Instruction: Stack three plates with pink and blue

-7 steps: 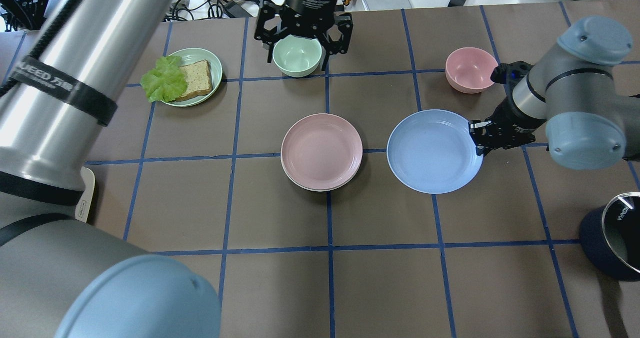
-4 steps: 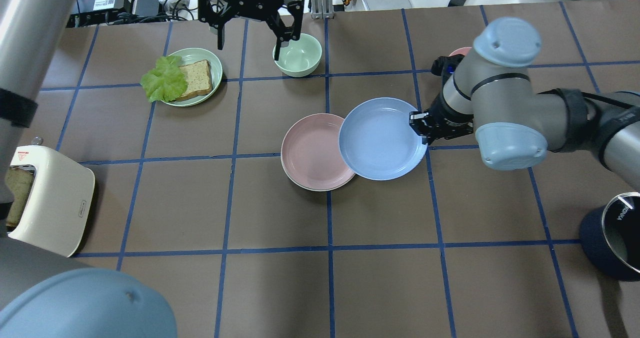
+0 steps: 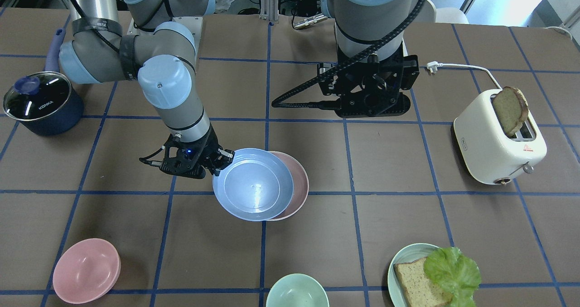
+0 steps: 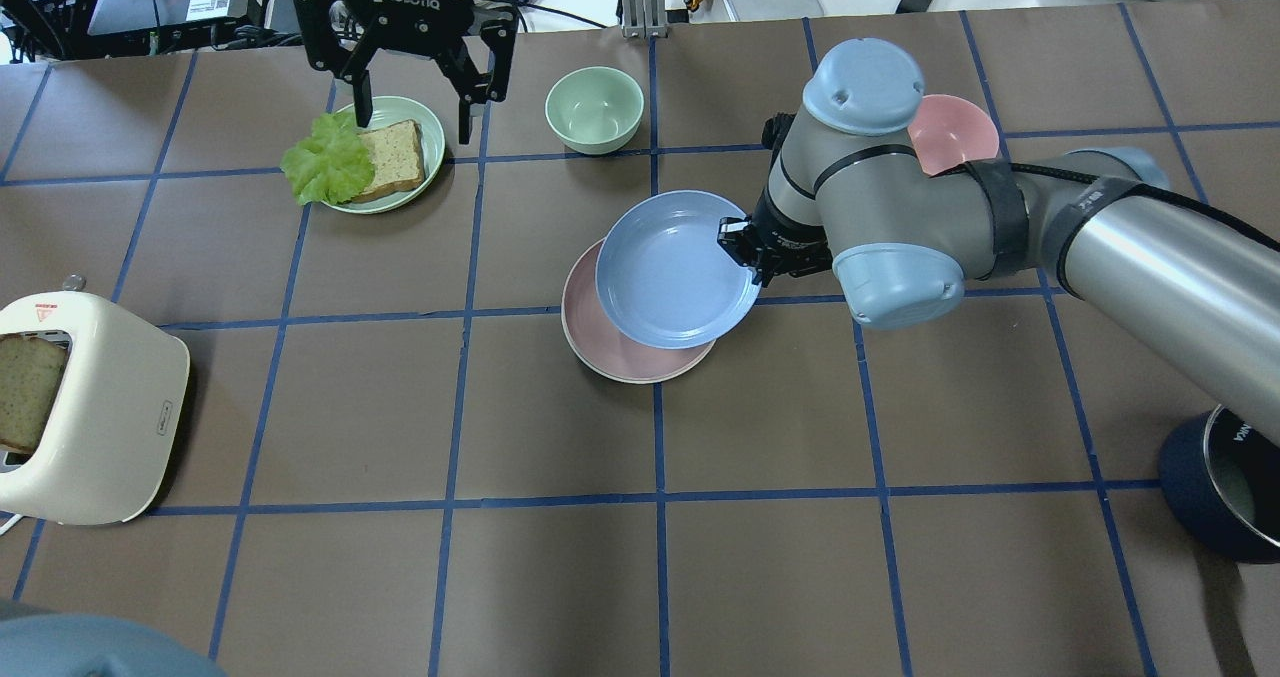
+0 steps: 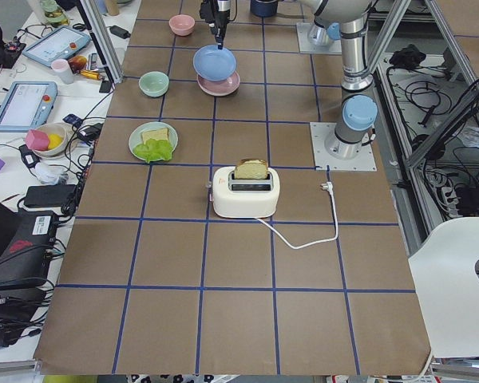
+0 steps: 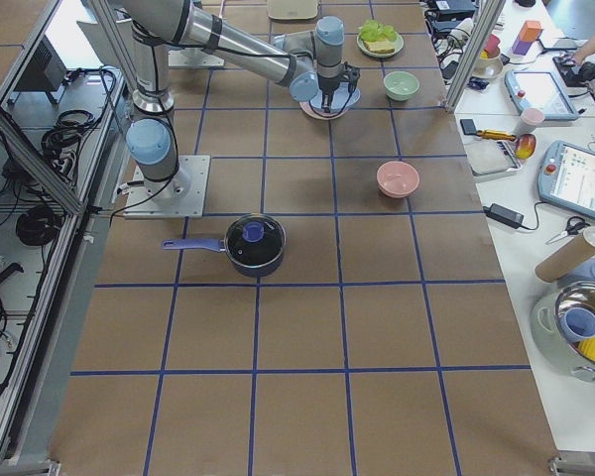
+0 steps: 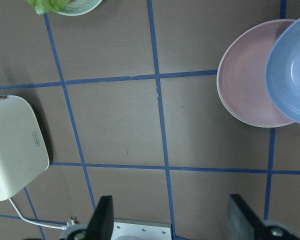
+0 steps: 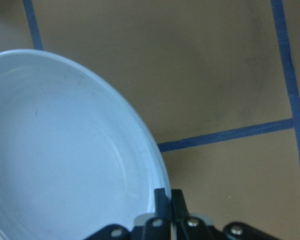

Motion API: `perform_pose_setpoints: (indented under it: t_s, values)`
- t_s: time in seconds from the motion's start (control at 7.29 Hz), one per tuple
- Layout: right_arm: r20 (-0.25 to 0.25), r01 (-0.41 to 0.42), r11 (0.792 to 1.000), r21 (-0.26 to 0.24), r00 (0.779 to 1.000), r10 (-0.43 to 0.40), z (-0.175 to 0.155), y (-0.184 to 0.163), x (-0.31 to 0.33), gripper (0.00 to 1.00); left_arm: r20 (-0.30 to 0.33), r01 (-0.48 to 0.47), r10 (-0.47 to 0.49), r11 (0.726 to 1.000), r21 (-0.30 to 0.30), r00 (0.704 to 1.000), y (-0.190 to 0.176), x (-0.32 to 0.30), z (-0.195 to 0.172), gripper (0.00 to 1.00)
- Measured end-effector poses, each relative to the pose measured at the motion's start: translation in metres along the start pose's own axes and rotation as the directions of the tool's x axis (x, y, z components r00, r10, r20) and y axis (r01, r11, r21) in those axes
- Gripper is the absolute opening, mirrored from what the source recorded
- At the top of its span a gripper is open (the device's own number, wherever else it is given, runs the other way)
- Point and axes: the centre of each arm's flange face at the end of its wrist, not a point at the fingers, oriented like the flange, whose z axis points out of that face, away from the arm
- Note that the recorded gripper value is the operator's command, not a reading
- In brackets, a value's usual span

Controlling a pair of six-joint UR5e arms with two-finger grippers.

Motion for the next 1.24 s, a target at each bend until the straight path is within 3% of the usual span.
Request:
perform_pose_setpoints:
  t_s: [0.14,0.27,0.41,0.55,0.82,1.24]
  values:
    - [-0.006,-0.012,1.0,-0.003,1.0,0.012,0.005,0.001,-0.009,0.19,-0.005,0.011,-0.011,1.0,-0.007,1.0,0.007,-0.011,0.006,0.71]
    - [-0.012,-0.017,1.0,-0.009,1.0,0.017,0.01,0.003,-0.015,0.47,-0.01,0.022,-0.022,1.0,-0.003,1.0,0.012,-0.018,0.013,0.71]
    - [-0.016,-0.02,1.0,-0.011,1.0,0.019,0.013,0.003,-0.017,0.92,-0.016,0.03,-0.03,1.0,0.01,0.999,0.017,-0.02,0.023,0.72]
    - [-0.026,-0.017,1.0,-0.008,1.0,0.017,0.014,0.003,-0.017,1.0,-0.021,0.036,-0.036,0.999,0.024,0.999,0.022,-0.022,0.035,0.72]
    - [-0.041,0.004,1.0,0.019,0.999,-0.003,0.001,-0.011,-0.018,1.0,-0.029,0.041,-0.04,0.998,0.043,0.999,0.035,-0.027,0.06,0.71]
    - [-0.068,0.151,0.988,-0.011,0.986,-0.152,-0.073,-0.056,0.003,1.0,-0.044,0.044,-0.04,0.995,0.095,0.998,0.061,-0.027,0.081,0.72]
